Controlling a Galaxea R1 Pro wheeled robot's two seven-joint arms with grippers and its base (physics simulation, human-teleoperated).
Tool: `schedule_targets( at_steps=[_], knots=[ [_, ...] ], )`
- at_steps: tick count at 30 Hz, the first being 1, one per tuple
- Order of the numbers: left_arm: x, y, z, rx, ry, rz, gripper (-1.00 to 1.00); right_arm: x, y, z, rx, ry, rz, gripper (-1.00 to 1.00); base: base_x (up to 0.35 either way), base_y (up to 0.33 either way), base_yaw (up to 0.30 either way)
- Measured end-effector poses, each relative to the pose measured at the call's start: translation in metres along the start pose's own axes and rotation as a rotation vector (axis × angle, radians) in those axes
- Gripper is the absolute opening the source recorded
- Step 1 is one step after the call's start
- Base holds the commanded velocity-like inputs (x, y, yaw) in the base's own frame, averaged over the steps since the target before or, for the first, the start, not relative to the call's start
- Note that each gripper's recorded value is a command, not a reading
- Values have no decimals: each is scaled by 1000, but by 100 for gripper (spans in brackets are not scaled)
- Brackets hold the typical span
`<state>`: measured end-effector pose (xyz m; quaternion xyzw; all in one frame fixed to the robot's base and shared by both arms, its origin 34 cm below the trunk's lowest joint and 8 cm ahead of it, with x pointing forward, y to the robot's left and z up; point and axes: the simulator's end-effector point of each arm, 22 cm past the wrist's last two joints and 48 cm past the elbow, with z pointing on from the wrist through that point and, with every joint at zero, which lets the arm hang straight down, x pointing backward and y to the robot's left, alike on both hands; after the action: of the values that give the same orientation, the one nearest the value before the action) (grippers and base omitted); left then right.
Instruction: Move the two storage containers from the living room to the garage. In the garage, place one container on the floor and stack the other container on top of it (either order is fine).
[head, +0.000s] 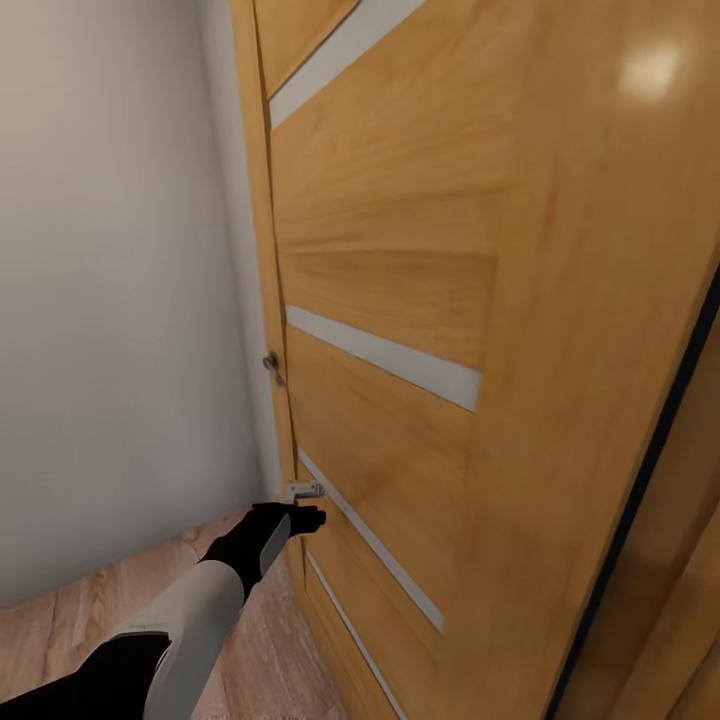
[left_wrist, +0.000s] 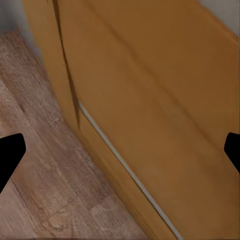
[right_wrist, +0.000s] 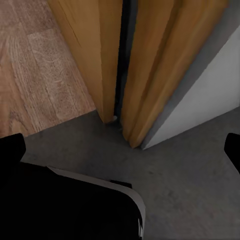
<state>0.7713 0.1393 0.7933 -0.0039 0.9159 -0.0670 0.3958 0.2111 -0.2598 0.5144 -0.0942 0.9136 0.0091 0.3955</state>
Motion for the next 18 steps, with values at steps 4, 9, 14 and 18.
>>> schedule_targets(
  at_steps=[4,9,14,18],
  knots=[
    [0,0,0,0,0,0,100,0,0,0,1,1,1,100,0,0,290],
    [0,0,0,0,0,-1,100,0,0,0,2,1,1,100,0,0,294],
    [0,0,0,1,0,-1,100,0,-1,0,3,2,2,100,0,0,295],
    [0,-1,0,3,0,1,100,0,0,0,2,1,1,100,0,0,295]
  ],
)
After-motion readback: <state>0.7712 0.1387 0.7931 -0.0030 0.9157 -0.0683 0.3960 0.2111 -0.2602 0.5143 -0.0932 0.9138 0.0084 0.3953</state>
